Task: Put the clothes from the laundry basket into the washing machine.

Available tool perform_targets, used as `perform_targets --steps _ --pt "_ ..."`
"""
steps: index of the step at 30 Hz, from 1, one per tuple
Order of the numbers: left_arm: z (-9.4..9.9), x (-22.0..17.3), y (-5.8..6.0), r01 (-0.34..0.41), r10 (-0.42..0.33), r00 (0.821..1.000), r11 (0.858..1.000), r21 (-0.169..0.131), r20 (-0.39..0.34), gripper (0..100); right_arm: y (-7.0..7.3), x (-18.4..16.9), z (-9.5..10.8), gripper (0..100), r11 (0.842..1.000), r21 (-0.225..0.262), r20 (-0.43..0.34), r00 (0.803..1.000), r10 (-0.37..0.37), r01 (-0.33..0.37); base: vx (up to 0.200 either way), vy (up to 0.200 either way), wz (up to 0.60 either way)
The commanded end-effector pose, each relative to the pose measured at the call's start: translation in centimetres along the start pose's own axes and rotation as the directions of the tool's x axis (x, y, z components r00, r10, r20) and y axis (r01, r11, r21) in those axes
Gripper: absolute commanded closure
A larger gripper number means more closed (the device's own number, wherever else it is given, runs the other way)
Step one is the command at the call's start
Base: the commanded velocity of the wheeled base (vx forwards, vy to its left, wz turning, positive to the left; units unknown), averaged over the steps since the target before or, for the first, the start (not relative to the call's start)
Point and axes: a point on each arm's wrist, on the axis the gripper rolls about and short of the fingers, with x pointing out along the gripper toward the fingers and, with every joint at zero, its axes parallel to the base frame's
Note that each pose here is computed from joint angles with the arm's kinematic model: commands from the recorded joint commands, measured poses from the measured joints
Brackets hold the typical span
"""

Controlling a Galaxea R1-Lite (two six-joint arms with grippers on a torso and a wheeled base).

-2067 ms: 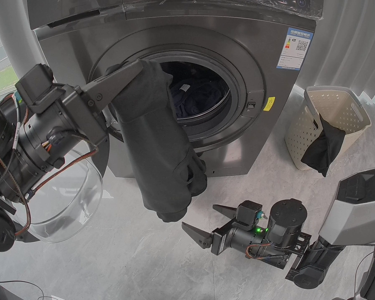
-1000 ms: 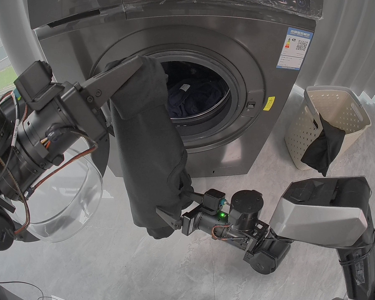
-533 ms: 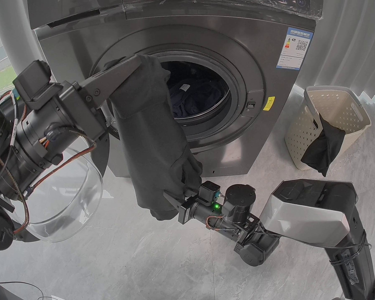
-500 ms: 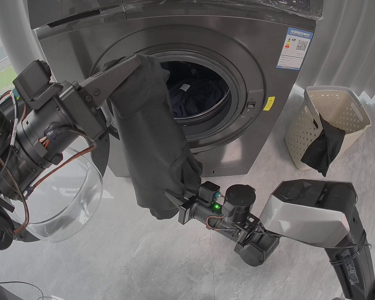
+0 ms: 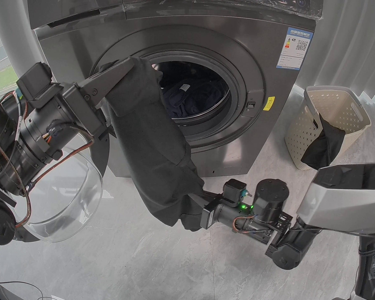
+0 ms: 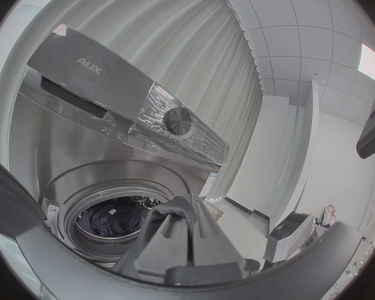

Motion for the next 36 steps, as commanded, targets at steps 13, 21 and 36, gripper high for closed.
perform_targets --steps 13,21,36 --pt "0.4 -0.5 2.0 -0.079 0.079 0.997 0.996 0.034 0.011 100 -3.9 -9.2 8.9 100 0.979 -0.062 0.148 0.972 -0.185 0.196 0.0 0.0 0.0" --pt "-0.2 -1.0 1.9 -0.086 0.086 0.996 0.996 0.025 -0.016 100 -3.5 -10.2 11.7 100 0.977 -0.066 0.249 0.952 -0.181 0.203 0.0 0.0 0.0" --pt "-1.0 -1.9 2.2 -0.142 0.141 0.989 0.99 -0.016 -0.045 100 -5.6 -12.3 17.6 100 0.945 -0.089 0.451 0.858 -0.244 0.315 0.0 0.0 0.0"
